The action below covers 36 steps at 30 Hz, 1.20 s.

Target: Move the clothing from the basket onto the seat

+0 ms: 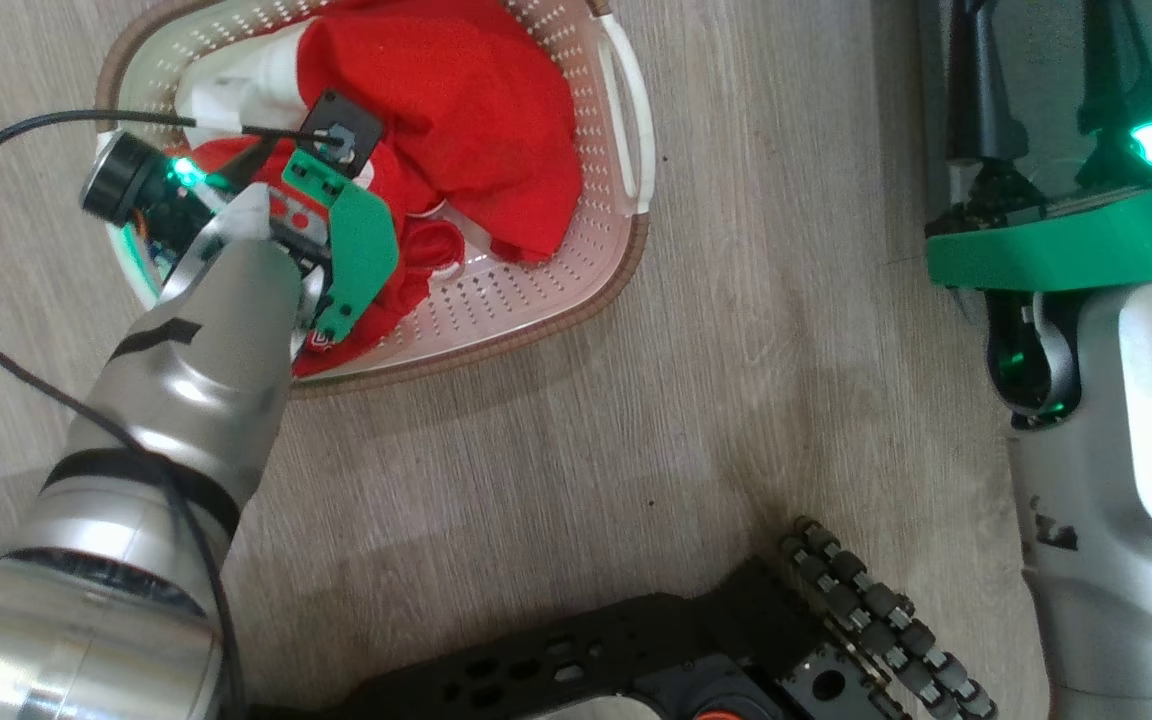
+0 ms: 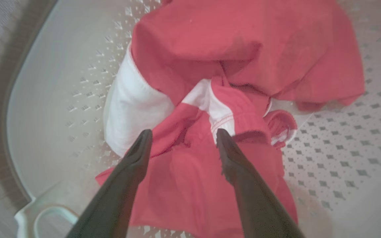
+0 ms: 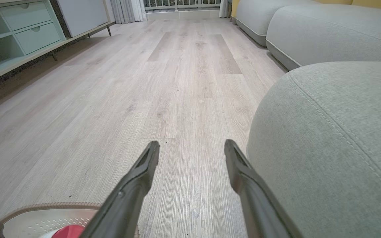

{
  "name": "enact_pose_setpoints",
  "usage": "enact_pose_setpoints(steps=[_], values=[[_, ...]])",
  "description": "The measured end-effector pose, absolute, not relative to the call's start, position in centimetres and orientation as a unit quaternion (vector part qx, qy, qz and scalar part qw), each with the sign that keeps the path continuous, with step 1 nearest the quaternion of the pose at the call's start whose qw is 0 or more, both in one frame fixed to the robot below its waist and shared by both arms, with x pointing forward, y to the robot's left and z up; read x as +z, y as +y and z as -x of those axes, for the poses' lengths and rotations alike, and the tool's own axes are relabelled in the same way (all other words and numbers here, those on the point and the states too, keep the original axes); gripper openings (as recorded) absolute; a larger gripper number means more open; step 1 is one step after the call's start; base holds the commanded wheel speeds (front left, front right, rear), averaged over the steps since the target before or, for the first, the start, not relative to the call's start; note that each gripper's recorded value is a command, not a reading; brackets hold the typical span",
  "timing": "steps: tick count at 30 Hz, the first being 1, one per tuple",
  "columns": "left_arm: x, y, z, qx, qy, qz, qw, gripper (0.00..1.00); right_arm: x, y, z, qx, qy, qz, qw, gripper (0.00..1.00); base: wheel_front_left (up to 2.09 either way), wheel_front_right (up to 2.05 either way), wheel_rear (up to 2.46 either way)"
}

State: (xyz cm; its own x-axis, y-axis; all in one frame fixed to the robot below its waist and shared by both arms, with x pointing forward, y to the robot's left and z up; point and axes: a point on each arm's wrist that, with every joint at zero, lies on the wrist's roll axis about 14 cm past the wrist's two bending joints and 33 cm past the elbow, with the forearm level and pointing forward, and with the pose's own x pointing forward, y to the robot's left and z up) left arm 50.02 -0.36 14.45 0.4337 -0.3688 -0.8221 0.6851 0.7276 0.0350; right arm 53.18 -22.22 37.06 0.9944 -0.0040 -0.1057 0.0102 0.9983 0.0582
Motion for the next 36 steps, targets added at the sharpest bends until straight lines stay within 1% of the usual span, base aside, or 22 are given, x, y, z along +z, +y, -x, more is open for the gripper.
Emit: enact_pose_setpoints(steps=[5,9,17,23,25,26,27,29,32,34,36], values=[[14.0,0.7,-49.4,-0.327,0.452,-0.230,0.797,1.00,37.5,-22.4,-52.8,-0.007,0.051,-0.037,0.998,1.00,0.00,0.00,0.00],[13.8,0.7,-49.4,-0.331,0.457,-0.237,0.791,1.00,37.3,-22.5,-52.6,-0.010,0.054,-0.043,0.998,1.00,0.00,0.00,0.00],[10.8,1.9,-47.8,-0.338,0.500,-0.266,0.751,1.00,35.3,-23.0,-52.3,-0.018,0.075,-0.047,0.996,1.00,0.00,0.00,0.00],[9.2,1.7,-48.0,-0.346,0.512,-0.276,0.736,1.00,33.8,-23.3,-52.2,-0.024,0.089,-0.058,0.994,1.00,0.00,0.00,0.00],[8.6,1.7,-47.6,-0.350,0.522,-0.278,0.727,1.00,33.7,-23.5,-52.3,-0.027,0.089,-0.061,0.994,1.00,0.00,0.00,0.00],[8.4,1.7,-47.4,-0.351,0.525,-0.279,0.723,0.41,33.6,-23.5,-52.2,-0.028,0.090,-0.062,0.994,1.00,0.00,0.00,0.00],[8.3,1.6,-47.1,-0.354,0.529,-0.279,0.719,0.00,33.6,-23.6,-52.2,-0.030,0.091,-0.062,0.993,1.00,0.00,0.00,0.00],[8.1,1.5,-46.7,-0.360,0.535,-0.279,0.711,0.00,33.6,-23.8,-52.1,-0.032,0.091,-0.063,0.993,1.00,0.00,0.00,0.00],[8.5,1.3,-46.4,-0.365,0.544,-0.262,0.709,0.00,34.1,-24.1,-52.2,-0.037,0.085,-0.064,0.994,1.00,0.00,0.00,0.00],[9.3,0.8,-46.5,-0.367,0.542,-0.247,0.715,0.00,34.6,-24.4,-52.2,-0.042,0.081,-0.063,0.994,1.00,0.00,0.00,0.00],[10.5,0.1,-46.9,-0.369,0.531,-0.227,0.729,0.00,35.1,-24.5,-52.1,-0.044,0.076,-0.058,0.994,1.00,0.00,0.00,0.00]])
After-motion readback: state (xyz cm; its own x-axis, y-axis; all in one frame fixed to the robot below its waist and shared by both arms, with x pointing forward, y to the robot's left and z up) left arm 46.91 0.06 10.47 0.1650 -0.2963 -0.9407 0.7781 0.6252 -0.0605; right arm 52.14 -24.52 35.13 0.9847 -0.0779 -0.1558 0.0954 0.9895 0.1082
